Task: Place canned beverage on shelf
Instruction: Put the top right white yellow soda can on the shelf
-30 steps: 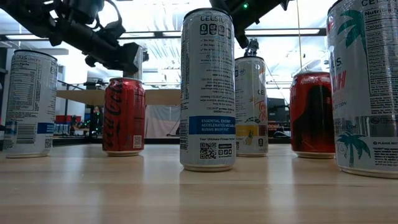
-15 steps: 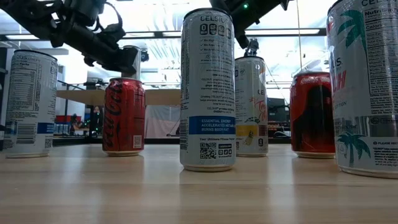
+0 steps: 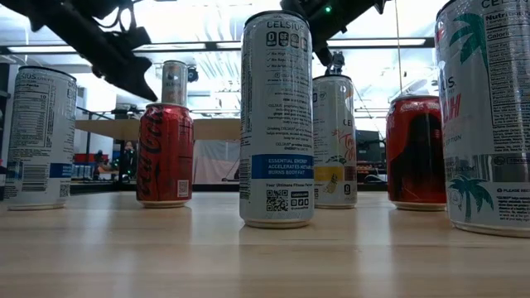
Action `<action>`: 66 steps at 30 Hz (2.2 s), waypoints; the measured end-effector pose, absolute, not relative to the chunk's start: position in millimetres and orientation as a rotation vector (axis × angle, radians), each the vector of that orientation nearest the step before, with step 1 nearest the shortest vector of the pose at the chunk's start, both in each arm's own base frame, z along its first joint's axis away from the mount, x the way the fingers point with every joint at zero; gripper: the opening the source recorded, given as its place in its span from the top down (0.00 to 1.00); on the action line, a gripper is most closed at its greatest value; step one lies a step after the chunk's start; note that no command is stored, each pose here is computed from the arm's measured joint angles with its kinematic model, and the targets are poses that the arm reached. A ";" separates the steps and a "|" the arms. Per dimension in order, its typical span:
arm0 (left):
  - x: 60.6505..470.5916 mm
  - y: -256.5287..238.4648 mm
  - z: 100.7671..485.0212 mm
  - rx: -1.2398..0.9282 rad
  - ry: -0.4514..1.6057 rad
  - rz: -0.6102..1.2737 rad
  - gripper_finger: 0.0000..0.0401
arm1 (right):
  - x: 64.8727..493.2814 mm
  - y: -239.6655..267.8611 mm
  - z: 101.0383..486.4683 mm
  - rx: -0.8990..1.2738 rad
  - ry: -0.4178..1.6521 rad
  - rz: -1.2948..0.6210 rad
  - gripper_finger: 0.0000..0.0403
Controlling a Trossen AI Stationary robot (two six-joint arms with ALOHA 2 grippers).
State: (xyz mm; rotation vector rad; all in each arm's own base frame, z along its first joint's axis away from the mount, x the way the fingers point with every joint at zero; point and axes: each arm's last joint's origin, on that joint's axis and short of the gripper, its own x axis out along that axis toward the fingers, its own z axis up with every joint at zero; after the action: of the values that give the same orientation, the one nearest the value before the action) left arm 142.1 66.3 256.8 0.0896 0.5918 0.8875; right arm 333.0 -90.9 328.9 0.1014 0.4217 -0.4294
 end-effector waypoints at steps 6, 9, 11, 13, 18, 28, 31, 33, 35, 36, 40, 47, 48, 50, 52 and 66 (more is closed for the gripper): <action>143.8 67.3 260.1 0.242 0.640 0.835 1.00 | 333.1 -90.9 329.0 0.083 0.424 -0.425 0.98; 148.9 70.9 263.1 0.291 0.618 0.822 1.00 | 333.0 -90.9 328.9 0.076 0.427 -0.424 0.98; 151.9 75.0 264.8 0.310 0.600 0.832 1.00 | 333.0 -90.9 328.8 0.073 0.429 -0.423 0.98; 153.8 79.6 264.1 0.316 0.604 0.846 1.00 | 332.9 -90.9 328.7 0.070 0.430 -0.423 0.98; 154.9 91.4 258.5 0.302 0.649 0.894 1.00 | 332.9 -90.9 328.7 0.061 0.433 -0.420 0.98; 161.3 109.6 253.7 0.277 0.644 0.963 1.00 | 332.9 -90.9 328.6 0.057 0.434 -0.420 0.98; 163.6 112.7 252.3 0.272 0.640 0.971 1.00 | 332.9 -90.9 328.6 0.058 0.434 -0.420 0.98; 165.4 114.6 251.7 0.271 0.633 0.976 1.00 | 332.9 -91.0 328.6 0.058 0.434 -0.420 0.98; 166.9 115.5 250.6 0.268 0.634 0.977 1.00 | 332.9 -91.0 328.6 0.058 0.434 -0.420 0.98; 167.1 115.8 250.3 0.263 0.634 0.982 1.00 | 332.8 -91.0 328.6 0.059 0.434 -0.421 0.98; 164.6 115.5 252.0 0.226 0.609 1.035 1.00 | 332.7 -91.0 328.4 0.063 0.436 -0.421 0.98; 152.2 102.6 263.4 0.141 0.517 0.978 1.00 | 333.8 -85.4 327.7 0.131 0.431 -0.405 0.98; 151.6 100.4 263.8 0.140 0.504 0.917 1.00 | 334.2 -83.0 327.3 0.134 0.435 -0.398 0.98; 151.7 97.6 261.1 0.175 0.506 0.795 1.00 | 334.8 -79.1 326.6 0.135 0.443 -0.387 0.98; 152.2 99.7 257.7 0.239 0.504 0.781 1.00 | 335.7 -76.0 327.0 0.132 0.439 -0.378 0.98; 161.4 120.9 253.2 0.280 0.448 0.860 1.00 | 335.8 -74.9 327.6 0.143 0.433 -0.380 0.98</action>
State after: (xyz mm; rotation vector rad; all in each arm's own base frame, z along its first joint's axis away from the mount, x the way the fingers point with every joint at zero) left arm 161.4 120.9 253.2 0.2804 0.4479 0.8596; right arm 335.8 -74.9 327.6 0.1429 0.4330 -0.3798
